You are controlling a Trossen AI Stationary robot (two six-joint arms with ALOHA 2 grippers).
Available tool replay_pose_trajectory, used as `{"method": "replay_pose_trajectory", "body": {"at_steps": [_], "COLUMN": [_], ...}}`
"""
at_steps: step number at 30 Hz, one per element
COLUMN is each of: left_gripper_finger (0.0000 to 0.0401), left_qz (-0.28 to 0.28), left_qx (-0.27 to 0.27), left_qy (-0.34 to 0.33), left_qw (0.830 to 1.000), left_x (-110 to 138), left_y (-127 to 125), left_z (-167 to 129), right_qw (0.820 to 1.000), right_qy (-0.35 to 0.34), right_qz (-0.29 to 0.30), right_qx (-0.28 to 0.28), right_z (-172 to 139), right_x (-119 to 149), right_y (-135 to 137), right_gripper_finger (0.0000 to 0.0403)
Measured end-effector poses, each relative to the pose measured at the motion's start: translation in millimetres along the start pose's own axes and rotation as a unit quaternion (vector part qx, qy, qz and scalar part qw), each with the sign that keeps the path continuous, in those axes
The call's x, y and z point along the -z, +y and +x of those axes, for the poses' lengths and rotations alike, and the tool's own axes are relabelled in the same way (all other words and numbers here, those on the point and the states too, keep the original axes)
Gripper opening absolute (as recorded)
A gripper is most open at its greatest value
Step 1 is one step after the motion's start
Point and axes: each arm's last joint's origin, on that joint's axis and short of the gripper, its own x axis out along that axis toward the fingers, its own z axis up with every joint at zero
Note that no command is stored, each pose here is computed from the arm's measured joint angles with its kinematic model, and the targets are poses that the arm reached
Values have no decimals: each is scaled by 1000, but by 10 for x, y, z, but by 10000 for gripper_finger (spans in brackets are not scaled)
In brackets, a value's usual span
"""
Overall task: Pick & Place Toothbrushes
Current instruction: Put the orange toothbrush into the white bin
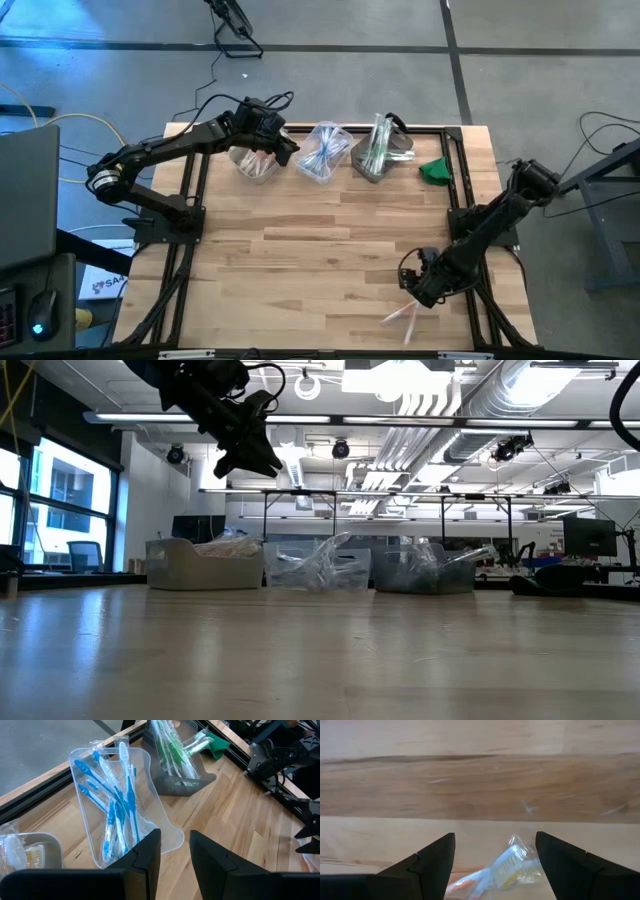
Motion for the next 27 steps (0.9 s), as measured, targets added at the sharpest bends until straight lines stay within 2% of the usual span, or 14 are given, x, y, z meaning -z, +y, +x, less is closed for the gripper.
{"method": "replay_pose_trajectory", "body": {"at_steps": [7,11,16,22,25,27], "left_gripper_finger": [99,99,99,99,99,99], "left_qz": [0,4,11,11,11,11], "left_qx": [0,0,0,0,-7,-9], "left_qy": [0,0,0,0,-2,-3], "left_qw": [1000,1000,1000,1000,1000,1000], "left_x": [0,0,0,0,-2,-2], "left_y": [0,0,0,0,4,5], "left_z": [0,0,0,0,0,0], "right_qw": [1000,1000,998,993,991,990], "right_qy": [13,17,-19,-52,-28,17], "right_qz": [-1,-18,-54,-70,-74,-74], "right_qx": [-3,-6,-22,-75,-105,-122], "right_z": [5,5,5,-128,-271,-369], "right_x": [20,46,23,-50,-59,-26], "right_y": [14,0,-20,23,37,47], "right_gripper_finger": [265,232,192,160,142,128]}}
